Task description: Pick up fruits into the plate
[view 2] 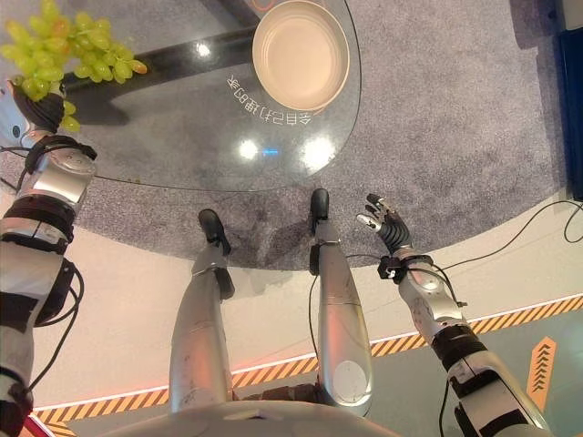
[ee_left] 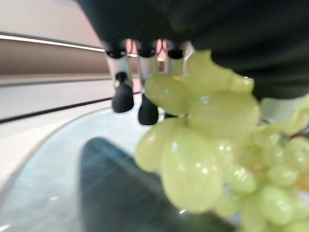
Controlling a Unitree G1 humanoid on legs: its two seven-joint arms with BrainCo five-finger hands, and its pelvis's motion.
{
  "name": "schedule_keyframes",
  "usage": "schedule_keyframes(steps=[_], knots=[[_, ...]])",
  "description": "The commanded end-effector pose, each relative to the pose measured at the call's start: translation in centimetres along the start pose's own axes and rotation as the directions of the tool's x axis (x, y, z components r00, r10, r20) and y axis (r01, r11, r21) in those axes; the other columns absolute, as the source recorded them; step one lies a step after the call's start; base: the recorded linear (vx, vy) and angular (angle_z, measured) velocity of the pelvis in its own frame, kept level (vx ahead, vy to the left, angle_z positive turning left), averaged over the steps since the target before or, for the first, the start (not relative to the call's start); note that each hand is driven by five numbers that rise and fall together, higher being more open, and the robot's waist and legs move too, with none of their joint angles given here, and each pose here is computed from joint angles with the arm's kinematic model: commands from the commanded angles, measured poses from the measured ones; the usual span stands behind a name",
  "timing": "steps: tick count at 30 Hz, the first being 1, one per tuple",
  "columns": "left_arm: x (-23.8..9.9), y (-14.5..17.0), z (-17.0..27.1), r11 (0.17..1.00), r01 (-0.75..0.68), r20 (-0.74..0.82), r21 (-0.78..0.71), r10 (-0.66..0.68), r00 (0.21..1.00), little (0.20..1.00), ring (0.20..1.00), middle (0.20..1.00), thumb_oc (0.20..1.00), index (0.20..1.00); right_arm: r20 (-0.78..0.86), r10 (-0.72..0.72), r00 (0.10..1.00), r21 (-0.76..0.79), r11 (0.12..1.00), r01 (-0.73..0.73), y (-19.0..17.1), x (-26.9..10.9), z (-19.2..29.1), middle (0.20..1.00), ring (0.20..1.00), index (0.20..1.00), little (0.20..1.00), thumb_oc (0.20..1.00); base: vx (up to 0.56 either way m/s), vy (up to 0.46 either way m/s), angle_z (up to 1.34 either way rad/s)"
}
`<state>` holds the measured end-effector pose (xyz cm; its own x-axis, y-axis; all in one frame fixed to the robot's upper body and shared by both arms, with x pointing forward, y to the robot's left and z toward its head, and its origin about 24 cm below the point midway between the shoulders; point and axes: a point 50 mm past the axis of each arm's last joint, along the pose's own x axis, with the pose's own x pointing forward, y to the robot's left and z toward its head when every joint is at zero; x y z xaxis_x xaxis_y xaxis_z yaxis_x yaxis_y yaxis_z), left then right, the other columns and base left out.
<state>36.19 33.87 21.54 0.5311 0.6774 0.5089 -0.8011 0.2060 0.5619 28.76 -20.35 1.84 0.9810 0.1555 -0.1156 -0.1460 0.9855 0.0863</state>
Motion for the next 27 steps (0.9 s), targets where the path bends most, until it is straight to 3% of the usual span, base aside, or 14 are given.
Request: schedule_keyframes(steps=[1, 16, 22, 27], knots=[[1.8, 3.2, 0.0, 0.980, -0.180, -0.005, -0.086, 0.180, 0.984, 0.200, 0.200, 0.200, 0.200, 0.200, 0.034, 0.007, 0.999, 0.001, 1.000, -0.007, 0.1, -1.6, -0.5, 1.000, 1.000, 1.000, 1.000, 1.000, 0.00, 0.000, 0.00], [-0.1, 3.5, 4.7, 0.889, -0.175, 0.225, -0.422, 0.289, 0.930, 0.200, 0.200, 0.200, 0.200, 0.200, 0.065, -0.039, 0.997, -0.068, 0.997, 0.044, -0.3, -3.3, -1.4, 1.000, 1.000, 1.000, 1.000, 1.000, 0.00, 0.004, 0.01], [-1.5, 3.3, 5.9, 0.910, -0.062, 0.386, -0.410, 0.235, 0.892, 0.200, 0.200, 0.200, 0.200, 0.200, 0.245, -0.088, 0.965, -0.280, 0.947, 0.157, -0.6, -3.2, 1.9, 1.000, 1.000, 1.000, 1.000, 1.000, 0.00, 0.022, 0.02], [-3.6, 2.8, 4.4, 0.941, 0.057, 0.491, -0.334, 0.122, 0.862, 0.200, 0.200, 0.200, 0.200, 0.200, 0.340, 0.020, 0.940, -0.439, 0.888, 0.139, -0.9, -2.0, 6.6, 1.000, 1.000, 1.000, 1.000, 1.000, 0.04, 0.015, 0.04]])
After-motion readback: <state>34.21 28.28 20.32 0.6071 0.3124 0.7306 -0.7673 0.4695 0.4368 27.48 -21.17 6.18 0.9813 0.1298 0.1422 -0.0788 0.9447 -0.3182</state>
